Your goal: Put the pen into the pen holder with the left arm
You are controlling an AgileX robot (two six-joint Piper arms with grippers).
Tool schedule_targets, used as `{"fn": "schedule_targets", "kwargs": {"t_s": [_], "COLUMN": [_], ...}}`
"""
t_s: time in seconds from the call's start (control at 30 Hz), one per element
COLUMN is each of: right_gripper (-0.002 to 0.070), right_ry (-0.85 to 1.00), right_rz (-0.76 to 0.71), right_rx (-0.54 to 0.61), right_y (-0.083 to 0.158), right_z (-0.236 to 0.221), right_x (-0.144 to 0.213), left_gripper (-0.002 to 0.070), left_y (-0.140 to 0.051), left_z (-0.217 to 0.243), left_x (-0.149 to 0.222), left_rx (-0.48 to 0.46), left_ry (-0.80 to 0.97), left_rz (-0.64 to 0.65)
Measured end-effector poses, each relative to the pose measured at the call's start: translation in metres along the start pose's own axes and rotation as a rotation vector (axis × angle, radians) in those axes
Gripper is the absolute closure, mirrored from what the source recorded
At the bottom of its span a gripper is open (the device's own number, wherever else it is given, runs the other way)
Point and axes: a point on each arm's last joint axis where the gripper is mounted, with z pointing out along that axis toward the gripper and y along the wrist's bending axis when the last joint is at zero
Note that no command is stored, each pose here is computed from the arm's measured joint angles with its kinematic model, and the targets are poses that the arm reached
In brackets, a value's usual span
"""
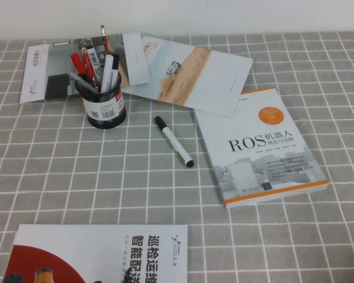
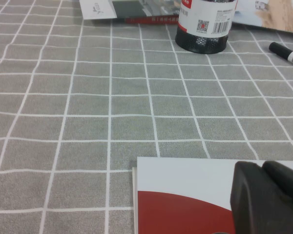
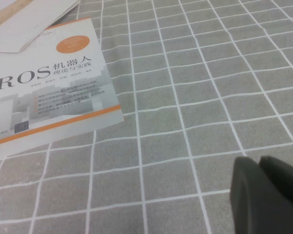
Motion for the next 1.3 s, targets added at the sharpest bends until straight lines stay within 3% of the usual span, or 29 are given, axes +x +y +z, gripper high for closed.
{"fn": "schedule_targets", "kwargs": {"t_s": [1.13,1.3], "right_gripper": [0.0691,0.0691], "right_ry": [0.0,0.0], "right_rz": [0.0,0.0], "right_rx": [0.0,0.0], "right_y": [0.0,0.0], "right_z": [0.0,0.0], "right_x": [0.0,0.0], "left_gripper": [0.0678,0.0678], "left_y": [0.0004,-0.0004], "left_z": [0.0,-0.0001], "left_x": [0.0,-0.0039], "left_rx": [-0.005,0.006], "left_ry": [0.0,-0.042], "left_rz": [0.011,-0.037]}}
